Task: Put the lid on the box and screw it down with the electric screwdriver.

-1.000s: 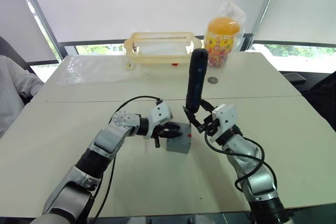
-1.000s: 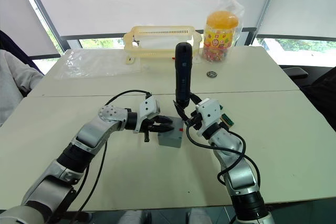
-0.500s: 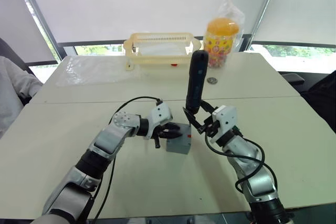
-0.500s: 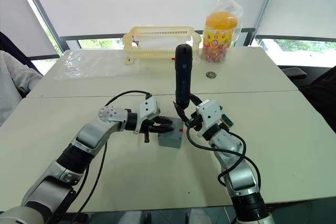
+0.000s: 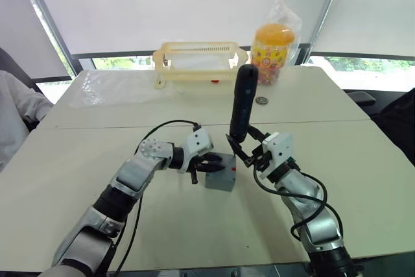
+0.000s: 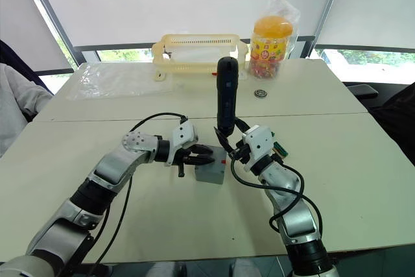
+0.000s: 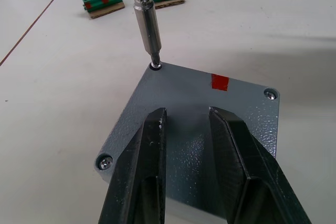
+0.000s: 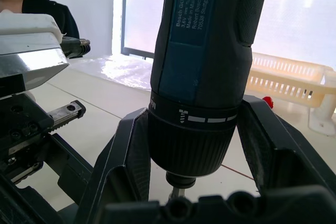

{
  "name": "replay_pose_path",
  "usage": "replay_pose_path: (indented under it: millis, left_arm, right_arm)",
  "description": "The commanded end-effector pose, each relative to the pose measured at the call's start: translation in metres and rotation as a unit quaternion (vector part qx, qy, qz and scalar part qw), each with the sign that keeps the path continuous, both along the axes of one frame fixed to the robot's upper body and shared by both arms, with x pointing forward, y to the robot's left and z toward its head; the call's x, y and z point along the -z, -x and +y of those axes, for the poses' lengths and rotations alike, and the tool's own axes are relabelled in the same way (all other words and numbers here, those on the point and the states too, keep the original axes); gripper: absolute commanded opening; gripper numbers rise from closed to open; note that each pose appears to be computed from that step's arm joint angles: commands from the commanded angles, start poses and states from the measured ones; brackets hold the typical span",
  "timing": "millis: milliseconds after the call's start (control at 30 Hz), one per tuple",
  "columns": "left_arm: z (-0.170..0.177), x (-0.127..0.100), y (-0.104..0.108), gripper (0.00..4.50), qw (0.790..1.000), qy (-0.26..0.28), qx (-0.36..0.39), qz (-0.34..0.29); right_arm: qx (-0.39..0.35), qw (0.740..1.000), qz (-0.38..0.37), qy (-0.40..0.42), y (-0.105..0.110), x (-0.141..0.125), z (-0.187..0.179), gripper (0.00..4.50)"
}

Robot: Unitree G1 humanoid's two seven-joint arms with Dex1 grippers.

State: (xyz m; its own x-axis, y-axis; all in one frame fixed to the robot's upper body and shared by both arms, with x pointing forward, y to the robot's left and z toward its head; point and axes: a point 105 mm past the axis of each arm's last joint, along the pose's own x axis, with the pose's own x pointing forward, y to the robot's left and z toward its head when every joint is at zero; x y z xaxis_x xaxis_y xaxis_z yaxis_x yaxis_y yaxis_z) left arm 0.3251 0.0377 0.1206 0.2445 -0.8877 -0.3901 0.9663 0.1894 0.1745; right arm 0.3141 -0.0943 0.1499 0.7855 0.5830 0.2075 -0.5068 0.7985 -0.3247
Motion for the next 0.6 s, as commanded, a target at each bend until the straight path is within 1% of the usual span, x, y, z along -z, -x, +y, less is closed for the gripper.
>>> replay_pose_path:
  millis: [33, 300, 433, 600]
  left_arm:
    - [0.003, 0.013, 0.002, 1.25, 1.0, -0.023, -0.006, 0.014]
    - [0.005, 0.014, 0.002, 1.25, 1.0, -0.025, -0.01, 0.015]
    - [0.005, 0.015, 0.003, 1.25, 1.0, -0.025, -0.011, 0.015]
    - [0.005, 0.015, 0.003, 1.25, 1.0, -0.025, -0.011, 0.015]
  right_arm:
    - [-0.016, 0.991, 0.12, 0.048, 0.004, 0.066, 0.004, 1.99]
    - [-0.037, 0.992, 0.117, 0.043, 0.004, 0.061, 0.017, 1.99]
    - [-0.031, 0.99, 0.125, 0.051, 0.003, 0.069, 0.013, 1.99]
    - [-0.028, 0.99, 0.128, 0.058, 0.004, 0.071, 0.011, 1.99]
